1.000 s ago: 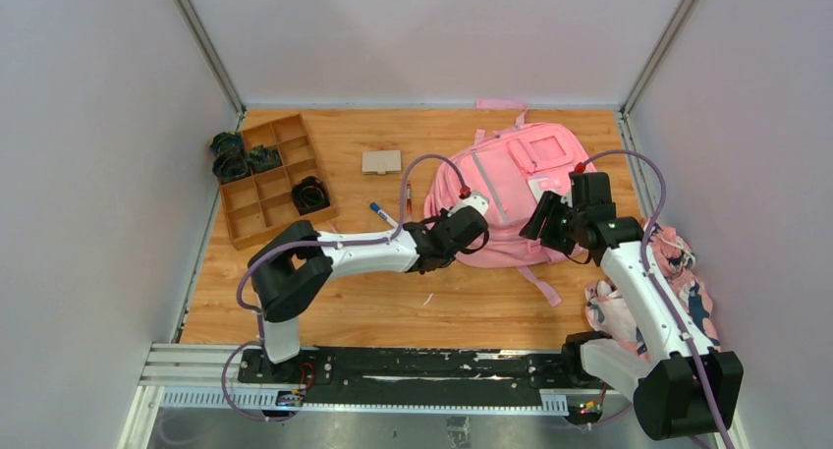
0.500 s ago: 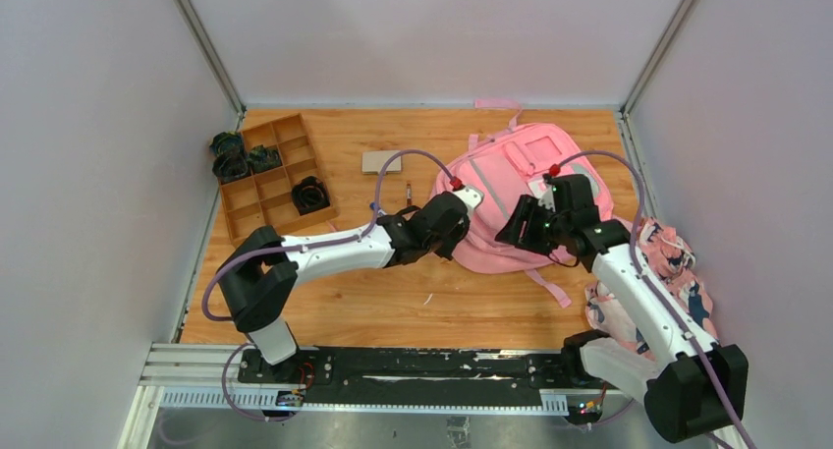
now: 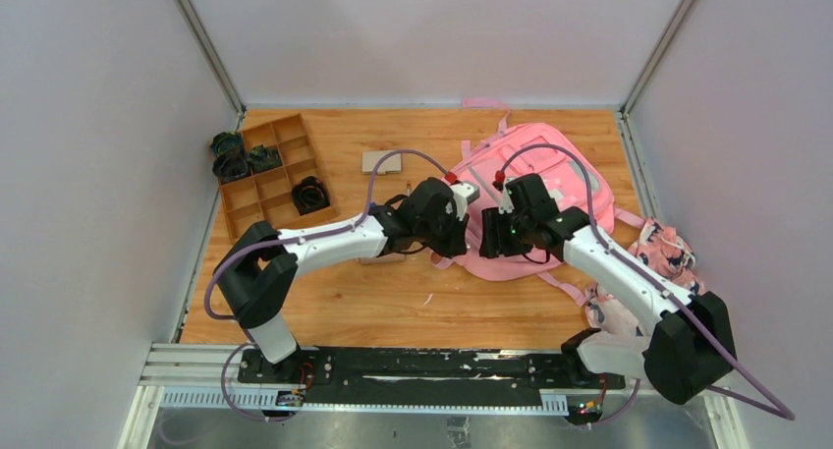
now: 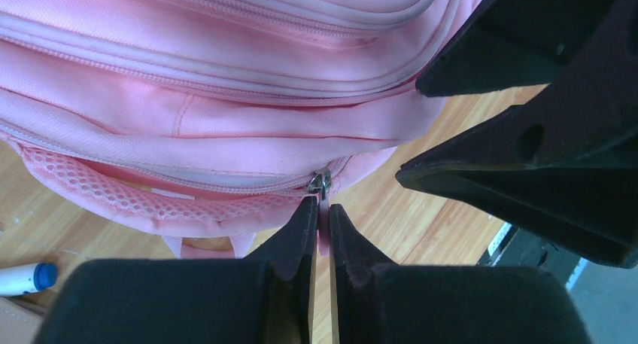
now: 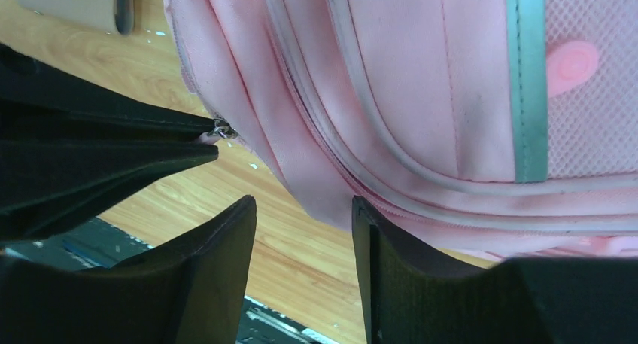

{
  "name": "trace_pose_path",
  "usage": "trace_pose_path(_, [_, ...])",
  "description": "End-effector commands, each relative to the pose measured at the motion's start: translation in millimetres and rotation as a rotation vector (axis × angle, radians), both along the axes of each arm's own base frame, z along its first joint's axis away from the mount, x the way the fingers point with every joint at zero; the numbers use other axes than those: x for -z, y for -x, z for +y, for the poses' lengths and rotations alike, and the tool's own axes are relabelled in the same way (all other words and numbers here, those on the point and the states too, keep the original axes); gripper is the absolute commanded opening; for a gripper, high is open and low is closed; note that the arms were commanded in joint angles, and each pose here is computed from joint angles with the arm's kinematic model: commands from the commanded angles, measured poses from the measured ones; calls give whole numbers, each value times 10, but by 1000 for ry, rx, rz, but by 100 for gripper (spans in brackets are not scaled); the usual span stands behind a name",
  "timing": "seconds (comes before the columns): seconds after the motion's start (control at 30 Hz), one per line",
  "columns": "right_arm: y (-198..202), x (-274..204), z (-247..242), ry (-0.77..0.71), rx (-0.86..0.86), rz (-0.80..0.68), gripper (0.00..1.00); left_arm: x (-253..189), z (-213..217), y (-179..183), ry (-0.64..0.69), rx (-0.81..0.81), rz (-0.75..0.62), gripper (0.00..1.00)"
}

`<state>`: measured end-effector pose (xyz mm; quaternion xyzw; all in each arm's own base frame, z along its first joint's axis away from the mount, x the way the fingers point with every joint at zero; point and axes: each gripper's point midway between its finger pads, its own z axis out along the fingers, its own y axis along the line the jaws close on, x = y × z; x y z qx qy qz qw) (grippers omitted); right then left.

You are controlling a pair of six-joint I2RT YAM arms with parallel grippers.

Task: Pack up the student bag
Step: Zip the student bag at the center of the board.

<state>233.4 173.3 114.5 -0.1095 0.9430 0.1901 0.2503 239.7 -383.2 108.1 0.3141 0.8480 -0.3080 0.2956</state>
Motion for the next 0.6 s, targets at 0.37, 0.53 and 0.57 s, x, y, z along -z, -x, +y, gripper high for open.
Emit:
trace_pose_path(0.37, [-272, 195, 29, 280, -25, -189, 37, -157, -149, 103, 166, 65, 120, 0])
trace_pose_path(0.53, [-189, 107, -384, 416, 100, -192, 0, -191, 28, -58, 161, 3, 108, 0])
trace_pose_path(0.57, [-156, 83, -452, 433, 114, -196, 0, -195, 79, -108, 161, -16, 103, 0])
